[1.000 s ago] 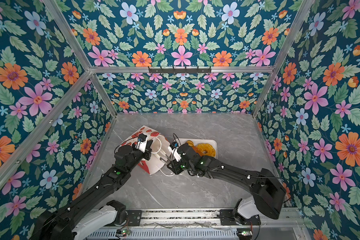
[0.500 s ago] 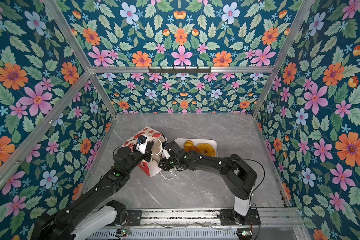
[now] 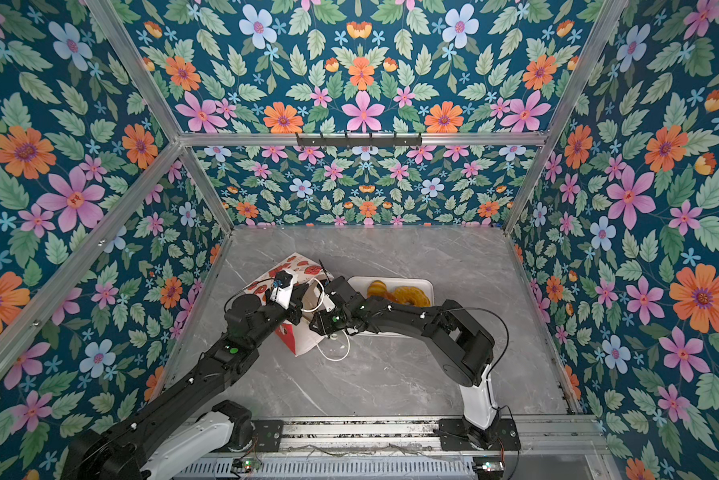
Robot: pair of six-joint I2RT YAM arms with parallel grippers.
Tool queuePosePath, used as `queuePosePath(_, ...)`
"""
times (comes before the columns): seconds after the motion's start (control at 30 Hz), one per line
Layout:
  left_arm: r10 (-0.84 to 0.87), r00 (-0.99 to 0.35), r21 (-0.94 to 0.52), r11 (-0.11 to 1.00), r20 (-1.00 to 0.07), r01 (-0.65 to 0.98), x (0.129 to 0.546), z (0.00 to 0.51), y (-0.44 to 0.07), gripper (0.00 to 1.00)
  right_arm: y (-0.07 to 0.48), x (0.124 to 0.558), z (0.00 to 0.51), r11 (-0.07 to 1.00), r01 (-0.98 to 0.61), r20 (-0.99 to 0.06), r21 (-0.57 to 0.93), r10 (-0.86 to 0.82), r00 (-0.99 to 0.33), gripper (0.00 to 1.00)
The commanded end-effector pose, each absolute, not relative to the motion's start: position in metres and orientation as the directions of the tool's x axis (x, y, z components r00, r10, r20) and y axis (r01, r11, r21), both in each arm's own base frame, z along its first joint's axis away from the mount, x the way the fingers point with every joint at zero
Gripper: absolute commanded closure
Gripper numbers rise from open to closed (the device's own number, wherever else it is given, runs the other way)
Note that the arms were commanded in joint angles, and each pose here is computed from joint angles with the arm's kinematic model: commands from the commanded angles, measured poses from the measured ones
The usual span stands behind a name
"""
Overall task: Take the fake bread out of the paper bag
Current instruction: 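Pinch the yellow bread inside the bag with the tongs, then pull the yellow bread out of the bag and carry it over the tray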
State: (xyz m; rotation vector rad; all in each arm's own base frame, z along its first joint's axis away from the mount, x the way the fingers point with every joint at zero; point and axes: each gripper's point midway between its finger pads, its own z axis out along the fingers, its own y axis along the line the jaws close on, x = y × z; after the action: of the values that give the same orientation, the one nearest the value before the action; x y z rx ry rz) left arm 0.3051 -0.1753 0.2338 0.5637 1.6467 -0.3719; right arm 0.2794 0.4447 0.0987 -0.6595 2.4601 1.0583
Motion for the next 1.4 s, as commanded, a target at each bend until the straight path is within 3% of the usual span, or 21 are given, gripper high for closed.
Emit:
queuePosePath(0.0,0.104,-0.035,0.065,0.815,-0.994,0.576,0.303,0.251,-0.18,0.94,0.456,0.283,0.108,0.563,-0.566,-0.531,0.602,-0.246,-0.811,0.6)
queuePosePath(0.1,0.101,-0.04,0.061,0.821,-0.994,0.567,0.304,0.249,-0.178,0.94,0.456,0.284,0.109,0.56,-0.569,-0.538,0.602,-0.242,-0.807,0.69)
queuePosePath(0.27,0.091,-0.049,0.051,0.842,-0.995,0.536,0.306,0.247,-0.173,0.93,0.444,0.282,0.114,0.579,-0.576,-0.556,0.578,-0.237,-0.797,0.73)
queuePosePath(1.03,0.052,-0.034,0.033,0.909,-0.998,0.416,0.317,0.25,-0.152,0.91,0.362,0.23,0.165,0.579,-0.574,-0.557,0.578,-0.234,-0.797,0.75)
queuePosePath(1.37,0.038,-0.027,0.024,0.921,-0.999,0.388,0.319,0.255,-0.147,0.9,0.332,0.228,0.163,0.643,-0.563,-0.55,0.519,-0.254,-0.796,0.76)
